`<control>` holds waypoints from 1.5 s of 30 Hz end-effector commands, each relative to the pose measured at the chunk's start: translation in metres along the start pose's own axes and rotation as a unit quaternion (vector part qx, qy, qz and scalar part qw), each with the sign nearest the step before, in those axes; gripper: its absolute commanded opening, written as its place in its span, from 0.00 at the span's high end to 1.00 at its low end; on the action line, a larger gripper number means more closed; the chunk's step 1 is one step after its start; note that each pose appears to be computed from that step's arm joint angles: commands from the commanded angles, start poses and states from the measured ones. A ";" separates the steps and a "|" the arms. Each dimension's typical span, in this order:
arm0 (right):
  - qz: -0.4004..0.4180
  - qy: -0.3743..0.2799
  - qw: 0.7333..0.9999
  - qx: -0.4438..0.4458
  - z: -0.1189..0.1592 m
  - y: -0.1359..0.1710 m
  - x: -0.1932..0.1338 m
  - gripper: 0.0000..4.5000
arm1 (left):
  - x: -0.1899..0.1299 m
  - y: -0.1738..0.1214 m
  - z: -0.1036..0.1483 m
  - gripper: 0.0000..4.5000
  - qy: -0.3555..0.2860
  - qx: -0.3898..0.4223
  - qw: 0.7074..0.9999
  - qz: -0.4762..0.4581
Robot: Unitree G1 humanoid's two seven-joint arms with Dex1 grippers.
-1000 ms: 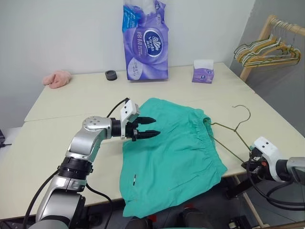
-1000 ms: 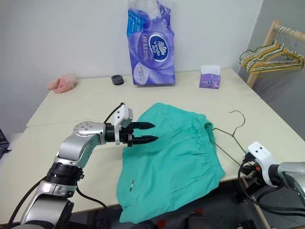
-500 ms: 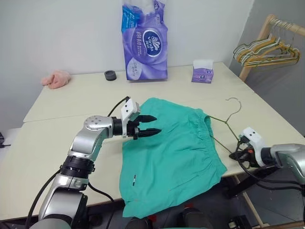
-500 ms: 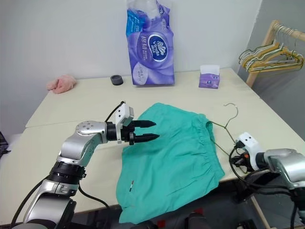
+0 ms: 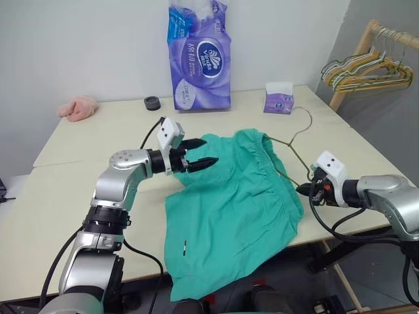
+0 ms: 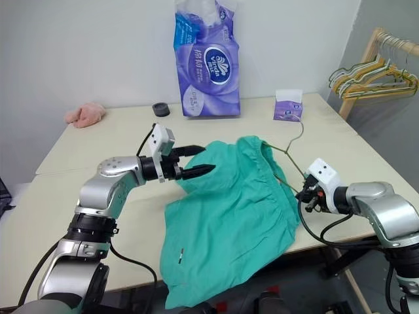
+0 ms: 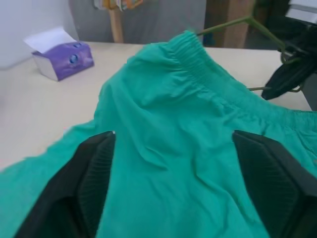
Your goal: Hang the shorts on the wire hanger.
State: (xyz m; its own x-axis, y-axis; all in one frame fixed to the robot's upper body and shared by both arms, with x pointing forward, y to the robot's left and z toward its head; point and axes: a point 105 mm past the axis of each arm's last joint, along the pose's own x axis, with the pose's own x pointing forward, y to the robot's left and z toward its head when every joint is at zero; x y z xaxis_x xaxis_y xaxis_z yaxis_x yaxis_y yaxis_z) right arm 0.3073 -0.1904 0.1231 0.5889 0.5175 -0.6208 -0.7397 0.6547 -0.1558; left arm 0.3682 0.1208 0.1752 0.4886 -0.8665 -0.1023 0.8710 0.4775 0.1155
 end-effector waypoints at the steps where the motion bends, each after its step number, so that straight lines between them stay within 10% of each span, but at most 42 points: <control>1: 0.011 -0.030 0.997 -0.074 0.026 0.015 0.001 1.00 | -0.003 0.016 0.038 0.01 -0.046 0.047 0.998 0.016; 13: 0.046 -0.011 0.974 -0.222 0.034 0.036 0.003 1.00 | -0.017 -0.022 0.031 0.01 0.102 0.210 0.949 -0.211; 29: 0.058 -0.021 0.950 -0.306 0.050 0.044 -0.002 1.00 | 0.000 -0.034 -0.021 0.01 0.143 0.227 0.926 -0.267; 45: 0.083 -0.042 0.927 -0.362 0.058 0.059 -0.002 1.00 | 0.011 -0.044 -0.027 1.00 0.118 0.192 0.936 -0.269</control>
State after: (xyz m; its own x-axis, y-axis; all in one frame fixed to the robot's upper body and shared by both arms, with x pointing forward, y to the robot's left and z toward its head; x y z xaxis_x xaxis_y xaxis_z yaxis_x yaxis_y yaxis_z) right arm 0.2884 -0.1393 0.1426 0.4680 0.5763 -0.6700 -0.8597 0.1213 -0.4961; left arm 0.3386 0.1075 0.1273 0.0350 -0.8666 -0.4979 0.9549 -0.1180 0.2725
